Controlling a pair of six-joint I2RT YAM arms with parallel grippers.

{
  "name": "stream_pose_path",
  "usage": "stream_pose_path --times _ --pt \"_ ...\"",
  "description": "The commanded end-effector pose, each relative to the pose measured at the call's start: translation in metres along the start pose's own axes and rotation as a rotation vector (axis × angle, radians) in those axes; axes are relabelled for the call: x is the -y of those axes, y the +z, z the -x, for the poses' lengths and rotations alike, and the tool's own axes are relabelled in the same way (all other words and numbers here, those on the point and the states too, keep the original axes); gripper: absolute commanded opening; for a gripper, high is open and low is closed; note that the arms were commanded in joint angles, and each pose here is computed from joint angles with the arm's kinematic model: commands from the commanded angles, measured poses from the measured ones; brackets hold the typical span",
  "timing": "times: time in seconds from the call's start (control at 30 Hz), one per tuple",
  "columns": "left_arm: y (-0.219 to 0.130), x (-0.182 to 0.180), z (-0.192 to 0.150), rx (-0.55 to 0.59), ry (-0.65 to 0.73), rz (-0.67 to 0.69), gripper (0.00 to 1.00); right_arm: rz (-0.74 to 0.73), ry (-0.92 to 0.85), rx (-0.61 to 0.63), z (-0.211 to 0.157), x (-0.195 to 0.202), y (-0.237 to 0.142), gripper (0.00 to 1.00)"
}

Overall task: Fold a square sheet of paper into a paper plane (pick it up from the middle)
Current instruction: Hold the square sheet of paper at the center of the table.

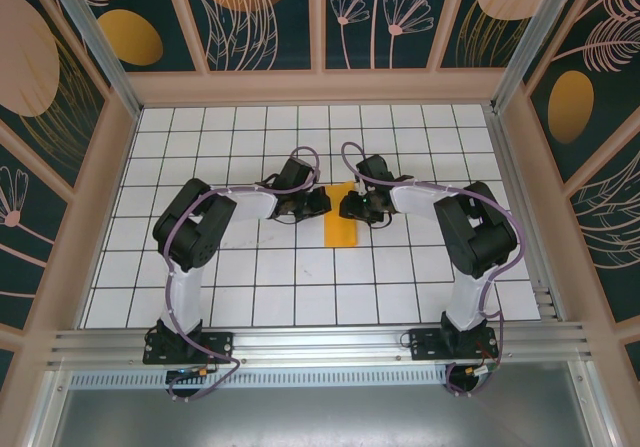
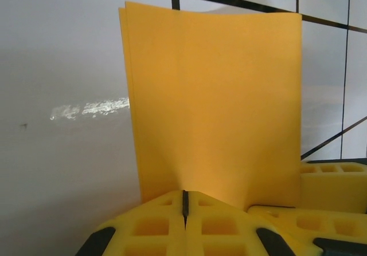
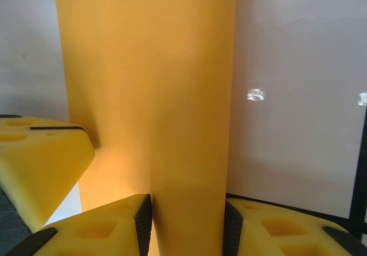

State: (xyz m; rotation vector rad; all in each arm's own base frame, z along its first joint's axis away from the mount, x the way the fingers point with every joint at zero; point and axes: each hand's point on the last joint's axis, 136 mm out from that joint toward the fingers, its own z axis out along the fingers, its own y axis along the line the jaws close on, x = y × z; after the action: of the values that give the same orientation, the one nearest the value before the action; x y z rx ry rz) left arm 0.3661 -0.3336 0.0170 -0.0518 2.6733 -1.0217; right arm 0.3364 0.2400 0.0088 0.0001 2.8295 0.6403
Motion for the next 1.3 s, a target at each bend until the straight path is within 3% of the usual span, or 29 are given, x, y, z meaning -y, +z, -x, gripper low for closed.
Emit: stream_pose_path --times 0.0,0.37,0.77,0.93,1.07,1.27 --pt "0.005 -0.003 -0.003 -0.025 0.016 0.026 0.07 -0.149 -0.005 -0.136 -0.050 0.050 0.056 0.40" --pt "0.009 -0.025 -0.011 -0.054 0.016 0.123 0.06 -0.117 -0.005 -0.097 -0.039 0.038 0.046 0.41" --pt "0.012 -0.044 -0.020 -0.065 0.007 0.180 0.04 0.046 -0.007 0.145 0.017 -0.005 -0.030 0.52" --pt "0.013 -0.048 -0.021 -0.064 0.000 0.185 0.04 0.121 -0.028 0.222 0.025 -0.019 -0.055 0.47" --pt "0.013 -0.050 -0.022 -0.063 -0.004 0.190 0.04 0.212 -0.068 0.202 0.021 -0.040 -0.058 0.40" --pt "0.013 -0.052 -0.023 -0.061 -0.007 0.197 0.04 0.238 -0.089 0.138 0.010 -0.049 -0.043 0.25"
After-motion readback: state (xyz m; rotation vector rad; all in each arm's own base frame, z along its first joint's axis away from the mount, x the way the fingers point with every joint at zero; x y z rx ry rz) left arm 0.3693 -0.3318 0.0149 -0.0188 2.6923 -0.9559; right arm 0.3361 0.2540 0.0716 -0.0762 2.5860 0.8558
